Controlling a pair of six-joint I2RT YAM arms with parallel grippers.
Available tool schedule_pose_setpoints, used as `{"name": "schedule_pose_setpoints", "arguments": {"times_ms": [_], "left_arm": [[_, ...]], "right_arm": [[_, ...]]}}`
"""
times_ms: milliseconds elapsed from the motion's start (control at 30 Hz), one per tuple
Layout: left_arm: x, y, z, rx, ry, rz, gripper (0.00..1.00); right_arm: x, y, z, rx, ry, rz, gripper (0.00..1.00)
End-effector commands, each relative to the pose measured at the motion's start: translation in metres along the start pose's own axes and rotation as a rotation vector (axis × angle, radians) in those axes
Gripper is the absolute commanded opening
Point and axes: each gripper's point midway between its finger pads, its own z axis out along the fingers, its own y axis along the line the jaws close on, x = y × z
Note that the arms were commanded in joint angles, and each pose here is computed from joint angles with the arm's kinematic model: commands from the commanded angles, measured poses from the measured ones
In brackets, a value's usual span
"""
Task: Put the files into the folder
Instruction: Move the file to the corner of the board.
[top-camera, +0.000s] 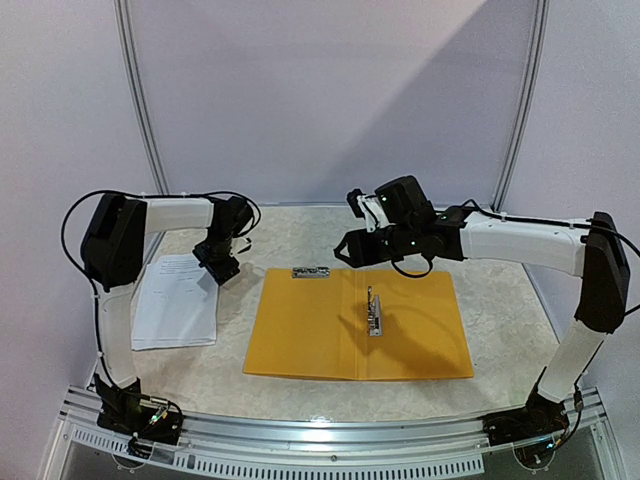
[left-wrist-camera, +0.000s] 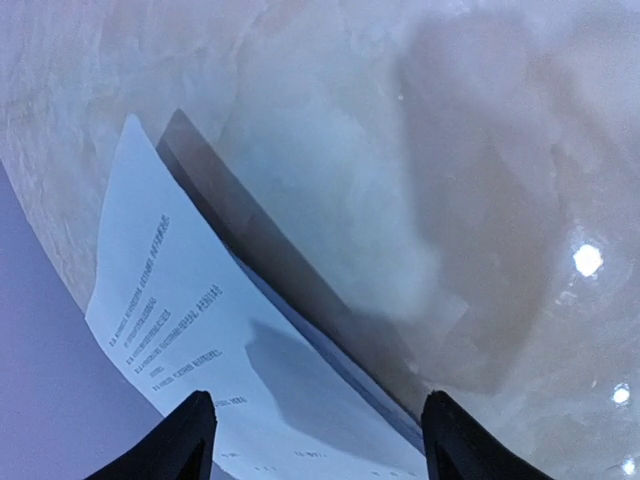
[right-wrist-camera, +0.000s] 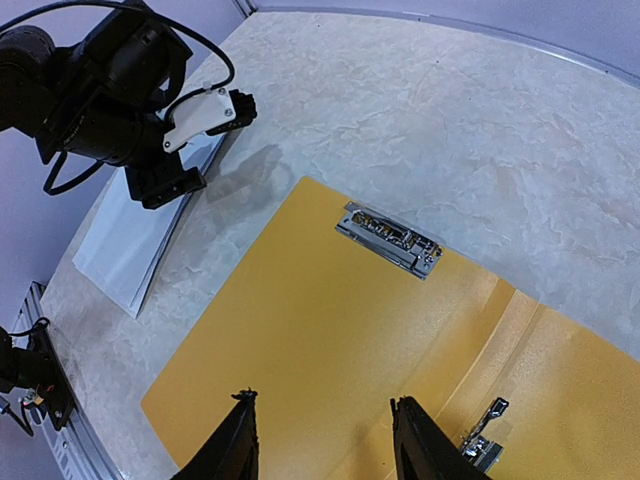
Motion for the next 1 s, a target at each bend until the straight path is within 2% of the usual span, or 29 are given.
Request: {"name": "schedule_pose_setpoints", "arguments": {"times_ms": [0,267,467,633,967], "left_arm": [[0.004,0.021,-0.013,-0.021,-0.035,-0.045,0.73],[0.01,0.033,-0.013,-0.061,-0.028,-0.047,0.71],[0.019,0.041,-0.005,-0.131,0.015,-0.01,0.58],[0.028,0.045,0.008,-0.203,0.061,0.047,0.51],[0.046,0.049,0.035,-0.33,0.198,0.15,0.5]], "right_arm": [[-0.009,0.003,-0.012,-0.005,-0.032,-0.012,0.46],[-0.008,0.003,-0.012,-0.002,-0.028,-0.019,0.46],[-0.009,0.005,-0.013,-0.013,-0.027,-0.016,0.47],[-0.009,0.007,-0.013,-0.022,-0.027,-0.012,0.47],[-0.007,0.013,-0.011,-0.044,-0.022,-0.019,0.47]]}}
